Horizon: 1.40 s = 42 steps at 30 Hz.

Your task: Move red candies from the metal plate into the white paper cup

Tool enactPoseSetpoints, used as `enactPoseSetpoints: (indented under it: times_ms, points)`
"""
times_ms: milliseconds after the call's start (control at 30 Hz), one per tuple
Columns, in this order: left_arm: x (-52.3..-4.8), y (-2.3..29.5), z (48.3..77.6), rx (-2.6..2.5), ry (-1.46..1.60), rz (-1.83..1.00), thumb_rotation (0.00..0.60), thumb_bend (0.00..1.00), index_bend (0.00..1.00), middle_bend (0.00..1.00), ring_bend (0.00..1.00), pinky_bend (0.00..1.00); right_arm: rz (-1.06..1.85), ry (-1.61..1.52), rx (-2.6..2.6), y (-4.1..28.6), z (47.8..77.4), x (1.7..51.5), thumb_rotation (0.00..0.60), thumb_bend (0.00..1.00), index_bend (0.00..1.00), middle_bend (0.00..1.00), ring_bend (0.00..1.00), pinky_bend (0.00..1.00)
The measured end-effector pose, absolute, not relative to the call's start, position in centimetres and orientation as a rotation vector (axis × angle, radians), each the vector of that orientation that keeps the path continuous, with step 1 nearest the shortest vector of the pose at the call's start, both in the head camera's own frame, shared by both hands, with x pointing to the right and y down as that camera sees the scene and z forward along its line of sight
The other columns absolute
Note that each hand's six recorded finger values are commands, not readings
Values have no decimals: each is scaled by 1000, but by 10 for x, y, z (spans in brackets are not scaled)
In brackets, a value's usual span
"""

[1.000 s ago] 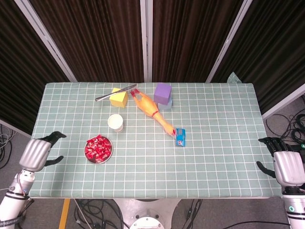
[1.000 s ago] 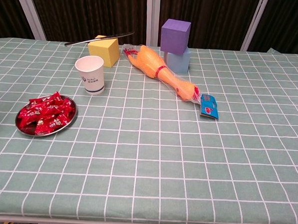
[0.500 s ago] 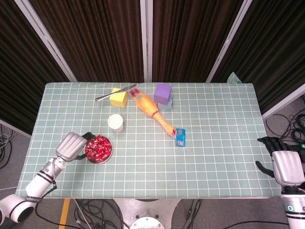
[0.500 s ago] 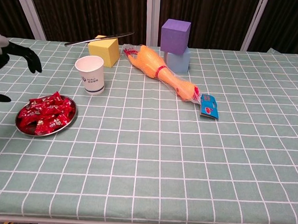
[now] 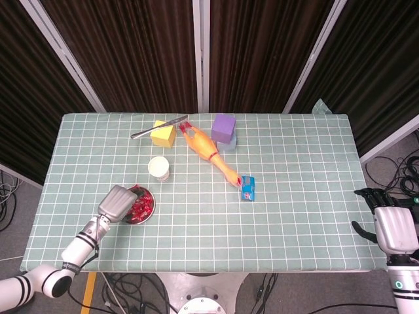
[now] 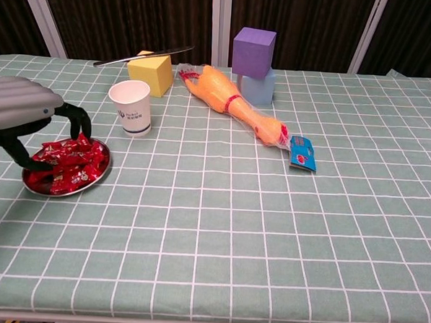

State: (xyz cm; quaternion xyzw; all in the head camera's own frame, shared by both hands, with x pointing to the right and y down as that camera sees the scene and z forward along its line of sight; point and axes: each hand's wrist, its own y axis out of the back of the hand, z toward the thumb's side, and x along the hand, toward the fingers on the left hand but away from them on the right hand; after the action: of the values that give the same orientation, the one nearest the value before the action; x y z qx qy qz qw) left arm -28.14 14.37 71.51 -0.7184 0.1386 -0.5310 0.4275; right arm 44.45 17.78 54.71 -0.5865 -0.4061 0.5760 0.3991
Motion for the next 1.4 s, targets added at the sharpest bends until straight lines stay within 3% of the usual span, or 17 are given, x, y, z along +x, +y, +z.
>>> enactPoseSetpoints:
  times_ms: [367,567,1067,1400]
  points:
    - [-281,149,732,-1730,277,-1403,600,238,387,468,840,1000,1469,-1031,-1490,179,549,447,600,103,261,251,197,360]
    - [-281,152,739,-1707,252,-1425,600,275,454,478,843,1000,1473,-1032,-1497,179,549,447,600,103,261,250,197,370]
    - [-283,148,753,-1740,306,-1423,600,484,675,676,911,1000,1480,-1035,-1499,179,548,448,600,102,261,250,197,397]
    - [-275,139,731,-1764,387,-1349,600,533,722,714,921,1000,1473,-1034,-1505,178,549,446,600,102,261,250,197,410]
